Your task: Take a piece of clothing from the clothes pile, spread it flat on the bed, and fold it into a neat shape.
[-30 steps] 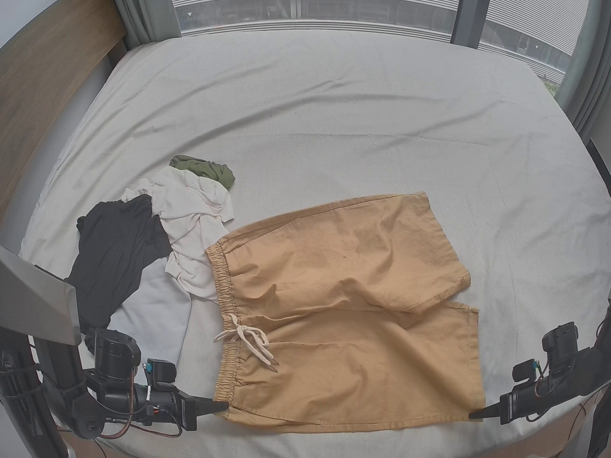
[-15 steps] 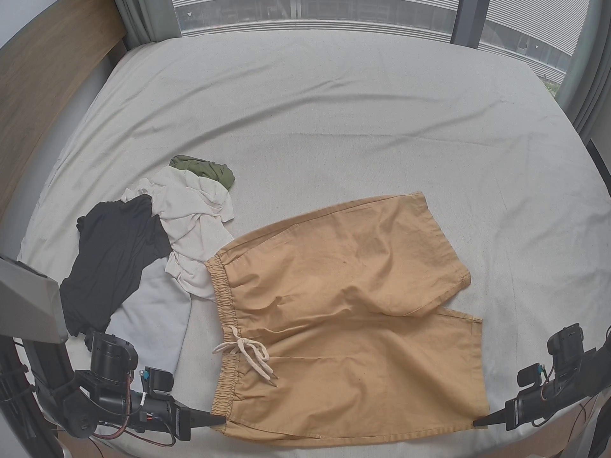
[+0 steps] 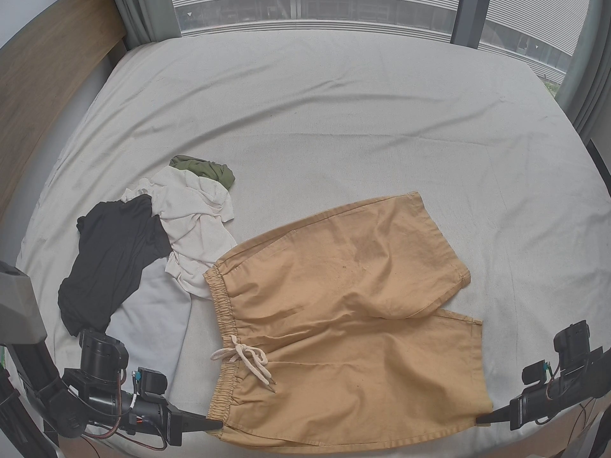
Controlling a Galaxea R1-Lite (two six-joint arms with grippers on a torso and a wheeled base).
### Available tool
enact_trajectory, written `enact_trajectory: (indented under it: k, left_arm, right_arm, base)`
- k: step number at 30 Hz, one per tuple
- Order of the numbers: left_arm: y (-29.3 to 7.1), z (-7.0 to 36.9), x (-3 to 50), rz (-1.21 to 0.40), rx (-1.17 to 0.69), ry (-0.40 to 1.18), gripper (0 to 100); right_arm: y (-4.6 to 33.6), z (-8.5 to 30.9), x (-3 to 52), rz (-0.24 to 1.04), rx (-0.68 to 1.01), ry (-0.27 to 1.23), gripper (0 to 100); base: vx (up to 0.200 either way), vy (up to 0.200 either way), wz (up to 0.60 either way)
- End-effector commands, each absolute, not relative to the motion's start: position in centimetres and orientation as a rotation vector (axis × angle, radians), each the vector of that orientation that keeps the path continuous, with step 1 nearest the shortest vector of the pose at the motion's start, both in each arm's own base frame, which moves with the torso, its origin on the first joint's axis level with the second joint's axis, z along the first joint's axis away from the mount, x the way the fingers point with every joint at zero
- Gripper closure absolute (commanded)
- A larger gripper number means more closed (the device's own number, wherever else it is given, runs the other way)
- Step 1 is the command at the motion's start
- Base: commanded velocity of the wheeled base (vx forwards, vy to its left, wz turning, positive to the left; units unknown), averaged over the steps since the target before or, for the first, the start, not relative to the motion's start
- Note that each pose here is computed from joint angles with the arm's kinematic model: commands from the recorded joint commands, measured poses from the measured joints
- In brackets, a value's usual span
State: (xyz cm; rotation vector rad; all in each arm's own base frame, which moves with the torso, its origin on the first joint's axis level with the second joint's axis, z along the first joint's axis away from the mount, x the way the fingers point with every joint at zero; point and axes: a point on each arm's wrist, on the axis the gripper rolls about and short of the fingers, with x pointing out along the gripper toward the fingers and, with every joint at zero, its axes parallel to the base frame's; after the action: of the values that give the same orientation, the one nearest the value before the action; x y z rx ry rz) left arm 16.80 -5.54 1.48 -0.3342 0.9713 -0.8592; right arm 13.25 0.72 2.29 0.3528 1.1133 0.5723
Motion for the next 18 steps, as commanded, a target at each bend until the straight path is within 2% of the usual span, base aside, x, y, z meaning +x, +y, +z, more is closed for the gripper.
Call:
enact_trajectory:
  k: [1,7,18]
  left_arm:
    - [-5.2,1.8,17.0,-0.852,-0.333,0.928,100]
    - [-5.4,2.5,18.2,-0.848,-0.350,0.824,100]
    - [-5.9,2.6,20.5,-0.836,-0.429,0.677,100]
  right_arm:
    - [0.9,3.3,12.9,0.596,0.323,1.027,100]
    - [0.6,4.5,14.4,0.634,0.340,0.894,100]
    - [0.5,6.3,17.3,0.627,0.355,0.808,100]
  base:
    - [0.000,0.000,0.00]
    - [0.000,0.000,0.00]
    - [0.000,0.000,0.00]
